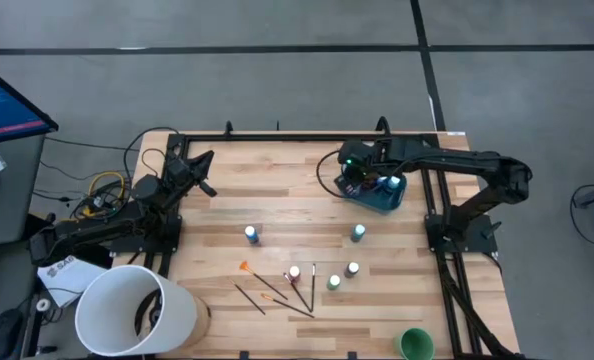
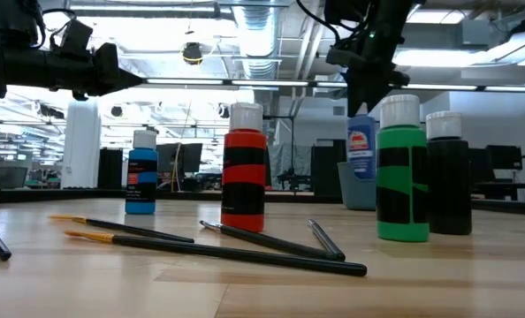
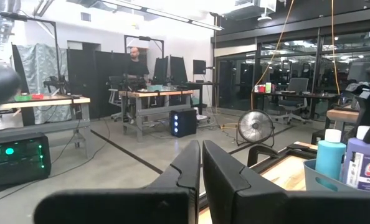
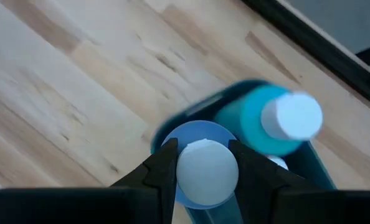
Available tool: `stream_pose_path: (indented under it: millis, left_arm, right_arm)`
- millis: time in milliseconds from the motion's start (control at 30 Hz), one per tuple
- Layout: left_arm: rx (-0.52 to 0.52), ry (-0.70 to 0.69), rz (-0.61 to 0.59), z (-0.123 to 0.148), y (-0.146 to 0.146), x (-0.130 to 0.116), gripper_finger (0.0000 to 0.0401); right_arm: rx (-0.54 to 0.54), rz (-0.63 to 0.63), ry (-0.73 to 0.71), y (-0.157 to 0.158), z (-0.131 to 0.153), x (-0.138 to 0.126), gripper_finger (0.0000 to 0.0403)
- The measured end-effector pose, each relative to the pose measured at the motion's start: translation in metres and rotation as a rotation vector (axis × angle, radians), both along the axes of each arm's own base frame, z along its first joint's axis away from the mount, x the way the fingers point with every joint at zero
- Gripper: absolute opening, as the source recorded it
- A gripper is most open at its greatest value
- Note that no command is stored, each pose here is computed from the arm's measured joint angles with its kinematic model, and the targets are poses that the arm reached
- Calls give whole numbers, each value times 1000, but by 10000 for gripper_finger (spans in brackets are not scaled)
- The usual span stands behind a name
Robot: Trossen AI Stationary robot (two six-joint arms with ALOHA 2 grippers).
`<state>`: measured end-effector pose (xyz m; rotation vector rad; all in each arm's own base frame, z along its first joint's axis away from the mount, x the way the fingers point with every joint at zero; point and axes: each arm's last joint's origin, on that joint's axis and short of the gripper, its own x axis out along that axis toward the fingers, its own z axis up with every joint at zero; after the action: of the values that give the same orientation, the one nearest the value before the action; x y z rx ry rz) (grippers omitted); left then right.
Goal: Pick & Place Paint Supplies
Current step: Put the large purple paint bottle into the blue bin
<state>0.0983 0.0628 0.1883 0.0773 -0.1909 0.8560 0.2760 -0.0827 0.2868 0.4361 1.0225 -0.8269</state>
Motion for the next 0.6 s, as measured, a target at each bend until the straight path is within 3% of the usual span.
stream_pose_path:
  millis: [300,600]
  left_arm:
    - [0,0,-1,0,0,0,8]
    - [1,0,-3,0,0,0,8]
  right_arm:
    - [-20,-17,11,-4,-1,-2,118]
    - [-21,-20,20,-4,-23,-4,118]
